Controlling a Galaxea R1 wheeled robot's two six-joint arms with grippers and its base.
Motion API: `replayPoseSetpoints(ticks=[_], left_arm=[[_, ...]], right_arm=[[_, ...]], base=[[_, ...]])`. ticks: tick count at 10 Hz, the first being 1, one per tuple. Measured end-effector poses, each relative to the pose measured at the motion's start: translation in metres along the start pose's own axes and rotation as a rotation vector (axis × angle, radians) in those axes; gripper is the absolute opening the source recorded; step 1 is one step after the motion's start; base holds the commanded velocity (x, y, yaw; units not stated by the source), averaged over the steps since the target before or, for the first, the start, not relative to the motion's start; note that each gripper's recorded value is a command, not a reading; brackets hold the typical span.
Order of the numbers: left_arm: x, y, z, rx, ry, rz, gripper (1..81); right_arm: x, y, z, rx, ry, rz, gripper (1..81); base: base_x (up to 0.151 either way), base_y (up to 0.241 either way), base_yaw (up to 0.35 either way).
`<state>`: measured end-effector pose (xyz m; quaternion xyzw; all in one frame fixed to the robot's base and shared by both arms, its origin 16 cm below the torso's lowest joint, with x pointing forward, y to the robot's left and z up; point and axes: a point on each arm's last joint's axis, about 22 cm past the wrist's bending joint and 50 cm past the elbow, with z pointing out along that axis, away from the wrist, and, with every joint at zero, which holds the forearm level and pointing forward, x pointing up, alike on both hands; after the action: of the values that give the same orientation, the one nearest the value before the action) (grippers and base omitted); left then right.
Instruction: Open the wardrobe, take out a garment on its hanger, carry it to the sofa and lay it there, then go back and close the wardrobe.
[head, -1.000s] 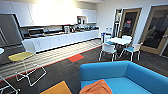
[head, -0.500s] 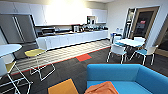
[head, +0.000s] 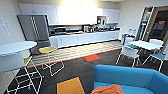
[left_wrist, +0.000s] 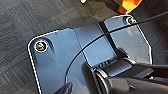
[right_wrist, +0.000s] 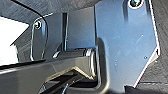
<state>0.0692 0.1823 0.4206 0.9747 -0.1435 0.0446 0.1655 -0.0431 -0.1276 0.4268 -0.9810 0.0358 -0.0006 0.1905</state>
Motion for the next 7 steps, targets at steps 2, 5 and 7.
replayPoseSetpoints(ticks=[2,5,7], left_arm=[[-0.001,-0.002,0.000,0.013,-0.004,0.001,81.1],[-0.010,0.006,0.002,0.006,-0.014,0.021,81.1],[-0.011,0.007,0.002,0.006,-0.017,0.028,81.1]], right_arm=[[-0.002,0.001,0.000,-0.003,-0.005,0.000,81.1],[-0.005,0.007,-0.001,-0.016,-0.007,0.001,81.1],[-0.004,0.008,-0.001,-0.017,-0.005,0.000,81.1]], base=[[0.000,0.000,0.277],[0.000,0.000,0.278],[0.000,0.000,0.278]])
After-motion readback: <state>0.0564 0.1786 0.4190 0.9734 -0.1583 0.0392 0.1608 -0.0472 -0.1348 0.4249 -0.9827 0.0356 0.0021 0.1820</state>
